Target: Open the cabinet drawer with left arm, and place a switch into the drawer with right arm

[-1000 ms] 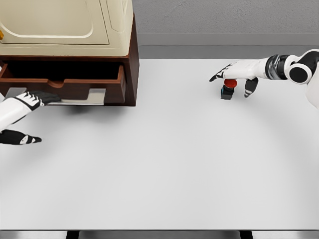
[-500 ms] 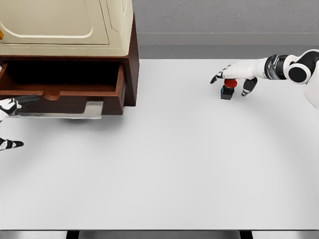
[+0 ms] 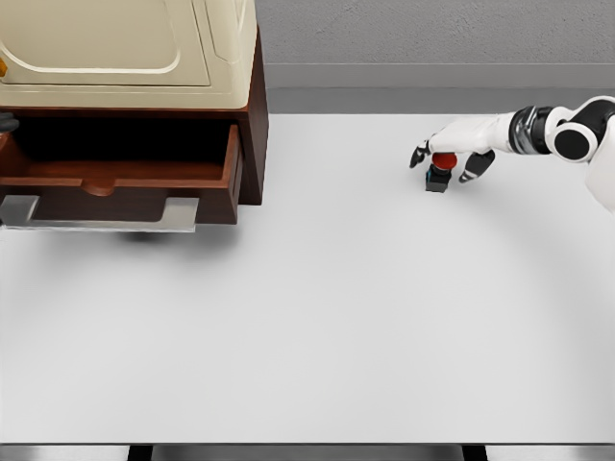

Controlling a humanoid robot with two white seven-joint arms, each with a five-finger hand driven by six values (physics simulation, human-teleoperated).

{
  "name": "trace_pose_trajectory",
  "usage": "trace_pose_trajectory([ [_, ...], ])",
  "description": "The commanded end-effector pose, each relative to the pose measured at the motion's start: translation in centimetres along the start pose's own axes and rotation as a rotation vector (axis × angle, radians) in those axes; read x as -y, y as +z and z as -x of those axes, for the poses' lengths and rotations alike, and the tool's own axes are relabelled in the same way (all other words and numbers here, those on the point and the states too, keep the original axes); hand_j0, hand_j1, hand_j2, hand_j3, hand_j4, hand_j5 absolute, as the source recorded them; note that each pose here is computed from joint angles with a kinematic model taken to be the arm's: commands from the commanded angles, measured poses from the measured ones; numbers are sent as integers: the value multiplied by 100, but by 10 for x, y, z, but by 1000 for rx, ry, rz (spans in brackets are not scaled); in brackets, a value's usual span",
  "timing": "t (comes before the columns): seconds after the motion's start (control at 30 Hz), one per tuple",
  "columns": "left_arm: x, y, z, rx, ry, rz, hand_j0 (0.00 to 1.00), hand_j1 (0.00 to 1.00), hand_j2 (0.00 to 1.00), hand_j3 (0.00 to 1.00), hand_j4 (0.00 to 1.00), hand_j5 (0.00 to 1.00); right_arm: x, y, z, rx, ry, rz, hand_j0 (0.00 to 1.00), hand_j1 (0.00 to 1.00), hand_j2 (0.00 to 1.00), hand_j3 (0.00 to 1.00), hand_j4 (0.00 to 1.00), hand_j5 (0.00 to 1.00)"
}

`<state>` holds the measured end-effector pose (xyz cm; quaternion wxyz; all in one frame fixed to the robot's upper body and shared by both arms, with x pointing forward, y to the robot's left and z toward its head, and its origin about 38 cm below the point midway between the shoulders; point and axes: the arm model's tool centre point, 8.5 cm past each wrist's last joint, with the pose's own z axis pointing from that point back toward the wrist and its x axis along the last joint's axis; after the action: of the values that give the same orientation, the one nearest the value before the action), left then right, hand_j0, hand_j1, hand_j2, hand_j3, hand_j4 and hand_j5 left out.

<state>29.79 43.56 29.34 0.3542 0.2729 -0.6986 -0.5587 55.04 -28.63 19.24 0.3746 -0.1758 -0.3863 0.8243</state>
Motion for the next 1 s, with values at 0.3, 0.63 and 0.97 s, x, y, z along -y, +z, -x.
trace_pose_trajectory([
  [0.3, 22, -41, -17, 120, 58, 33, 100, 100, 100, 100, 100, 100, 0, 0, 0, 0, -6, 4, 67, 67, 67, 67, 67, 67],
  [0.63, 26, -46, -19, 131, 82, -9, 100, 100, 100, 100, 100, 100, 1, -2, -2, 5, -7, 5, 53, 53, 53, 53, 53, 53],
  [0.97, 35, -51, -23, 140, 114, -24, 100, 100, 100, 100, 100, 100, 13, 2, -4, 16, -3, 41, 34, 34, 34, 34, 34, 34],
])
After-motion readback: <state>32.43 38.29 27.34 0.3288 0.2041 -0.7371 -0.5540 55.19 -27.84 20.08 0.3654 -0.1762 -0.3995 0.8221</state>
